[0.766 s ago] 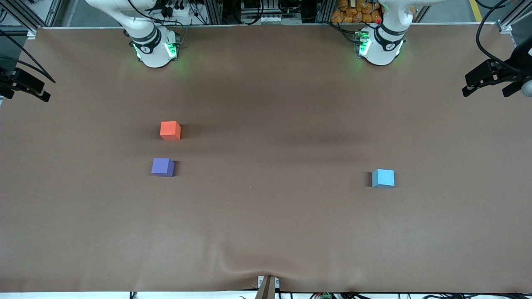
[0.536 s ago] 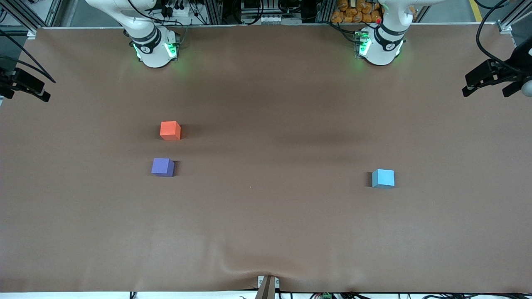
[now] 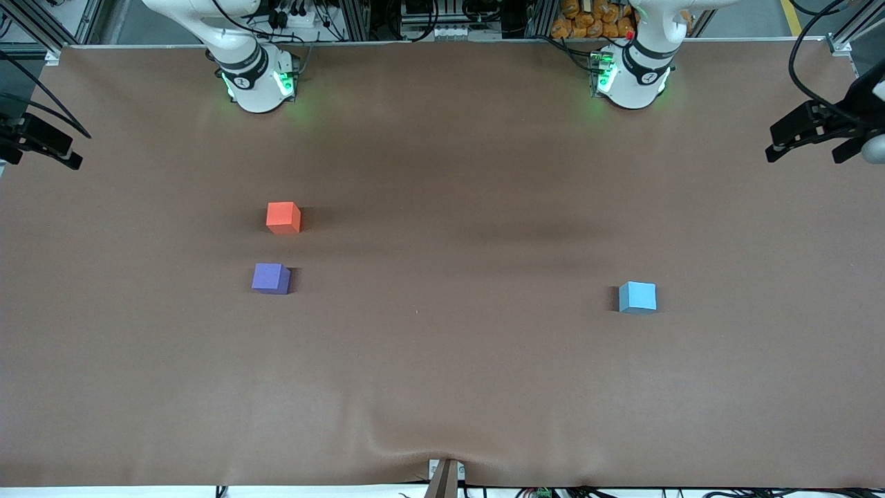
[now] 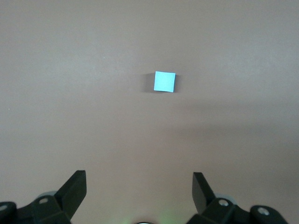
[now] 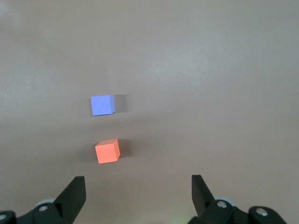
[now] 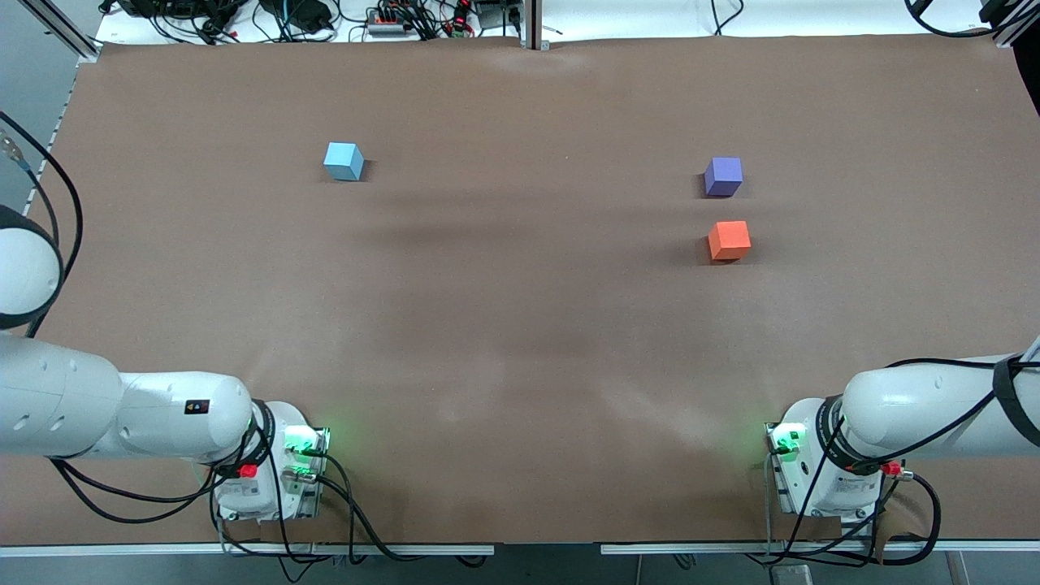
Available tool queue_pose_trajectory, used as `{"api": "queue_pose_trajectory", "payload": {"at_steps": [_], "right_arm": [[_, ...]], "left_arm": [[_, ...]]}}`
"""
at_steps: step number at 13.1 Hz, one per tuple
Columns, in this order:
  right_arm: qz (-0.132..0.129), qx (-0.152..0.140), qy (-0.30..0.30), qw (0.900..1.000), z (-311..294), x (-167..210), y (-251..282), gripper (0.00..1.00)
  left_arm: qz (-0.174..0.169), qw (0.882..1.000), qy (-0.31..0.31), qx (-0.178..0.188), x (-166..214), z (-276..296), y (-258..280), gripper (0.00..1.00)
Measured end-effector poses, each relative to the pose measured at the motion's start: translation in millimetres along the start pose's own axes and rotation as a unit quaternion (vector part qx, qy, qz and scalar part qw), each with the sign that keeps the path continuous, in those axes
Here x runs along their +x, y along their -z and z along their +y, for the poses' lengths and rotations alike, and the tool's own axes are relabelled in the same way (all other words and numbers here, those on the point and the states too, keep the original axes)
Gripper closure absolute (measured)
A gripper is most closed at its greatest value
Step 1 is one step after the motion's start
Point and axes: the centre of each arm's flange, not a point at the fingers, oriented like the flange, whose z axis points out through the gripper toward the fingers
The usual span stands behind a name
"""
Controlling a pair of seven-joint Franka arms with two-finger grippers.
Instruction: Place blue block between orange and purple blocks
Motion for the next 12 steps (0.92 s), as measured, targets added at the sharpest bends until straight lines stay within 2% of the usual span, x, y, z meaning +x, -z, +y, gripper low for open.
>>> {"api": "queue_pose_trajectory", "payload": {"at_steps": [12], "right_arm": [[0.0, 0.0, -0.002, 1.0, 1.7, 0.0, 0.0, 0.0]], "left_arm": [[-0.015, 1.0, -0.003, 0.001, 2.2, 6.0, -16.2, 0.0]]}}
